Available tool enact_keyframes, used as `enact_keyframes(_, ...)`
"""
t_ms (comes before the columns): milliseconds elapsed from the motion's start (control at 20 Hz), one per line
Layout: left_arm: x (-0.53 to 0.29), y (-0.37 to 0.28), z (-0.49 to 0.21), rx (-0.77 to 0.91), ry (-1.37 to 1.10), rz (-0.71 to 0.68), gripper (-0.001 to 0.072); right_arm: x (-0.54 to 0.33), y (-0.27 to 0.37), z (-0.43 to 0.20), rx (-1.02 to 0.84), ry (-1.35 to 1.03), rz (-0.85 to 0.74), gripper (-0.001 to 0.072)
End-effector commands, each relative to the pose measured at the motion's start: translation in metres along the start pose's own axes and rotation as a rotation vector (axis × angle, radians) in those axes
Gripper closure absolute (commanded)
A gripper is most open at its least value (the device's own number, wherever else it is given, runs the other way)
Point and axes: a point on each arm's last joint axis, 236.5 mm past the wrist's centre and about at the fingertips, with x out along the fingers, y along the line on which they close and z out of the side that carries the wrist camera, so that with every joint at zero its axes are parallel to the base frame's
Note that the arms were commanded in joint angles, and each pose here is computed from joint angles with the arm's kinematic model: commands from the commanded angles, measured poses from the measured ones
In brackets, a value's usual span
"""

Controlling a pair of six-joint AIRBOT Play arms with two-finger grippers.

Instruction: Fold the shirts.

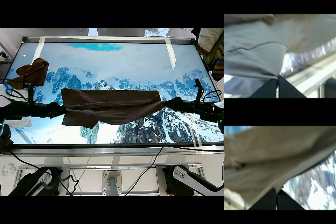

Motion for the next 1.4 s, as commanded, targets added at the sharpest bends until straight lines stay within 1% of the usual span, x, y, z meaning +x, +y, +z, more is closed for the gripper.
enact_keyframes(0, -0.026, 0.03, 0.03, -0.033, -0.148, 0.078, 0.0695, -0.003, 0.012, 0.039, 0.005, -0.152, 0.012, 0.0687)
enact_keyframes(100, -0.038, 0.049, 0.052, -0.054, -0.257, 0.132, 0.0695, 0.004, 0.005, 0.054, -0.01, -0.216, -0.049, 0.0686)
enact_keyframes(300, -0.058, 0.075, 0.095, -0.028, -0.45, 0.243, 0.0696, 0.023, 0.001, 0.082, -0.037, -0.347, -0.163, 0.0686)
enact_keyframes(450, -0.059, 0.101, 0.115, -0.044, -0.516, 0.294, 0.0697, 0.045, 0.0, 0.093, -0.07, -0.407, -0.234, 0.0687)
enact_keyframes(550, -0.051, 0.116, 0.129, -0.08, -0.556, 0.285, 0.0697, 0.065, -0.004, 0.09, -0.056, -0.413, -0.264, 0.0686)
enact_keyframes(700, -0.021, 0.134, 0.146, -0.148, -0.579, 0.229, 0.0698, 0.097, -0.019, 0.081, -0.001, -0.412, -0.314, 0.0686)
enact_keyframes(950, 0.039, 0.16, 0.162, -0.178, -0.509, 0.246, 0.0699, 0.13, -0.05, 0.062, 0.144, -0.4, -0.368, 0.0686)
enact_keyframes(1050, 0.041, 0.174, 0.177, -0.188, -0.547, 0.285, 0.0699, 0.133, -0.059, 0.061, 0.157, -0.404, -0.386, 0.0686)
enact_keyframes(1150, 0.043, 0.183, 0.184, -0.216, -0.557, 0.291, 0.07, 0.131, -0.066, 0.064, 0.187, -0.429, -0.403, 0.0686)
enact_keyframes(1350, 0.049, 0.192, 0.179, -0.28, -0.535, 0.301, 0.07, 0.136, -0.072, 0.062, 0.24, -0.43, -0.403, 0.0686)
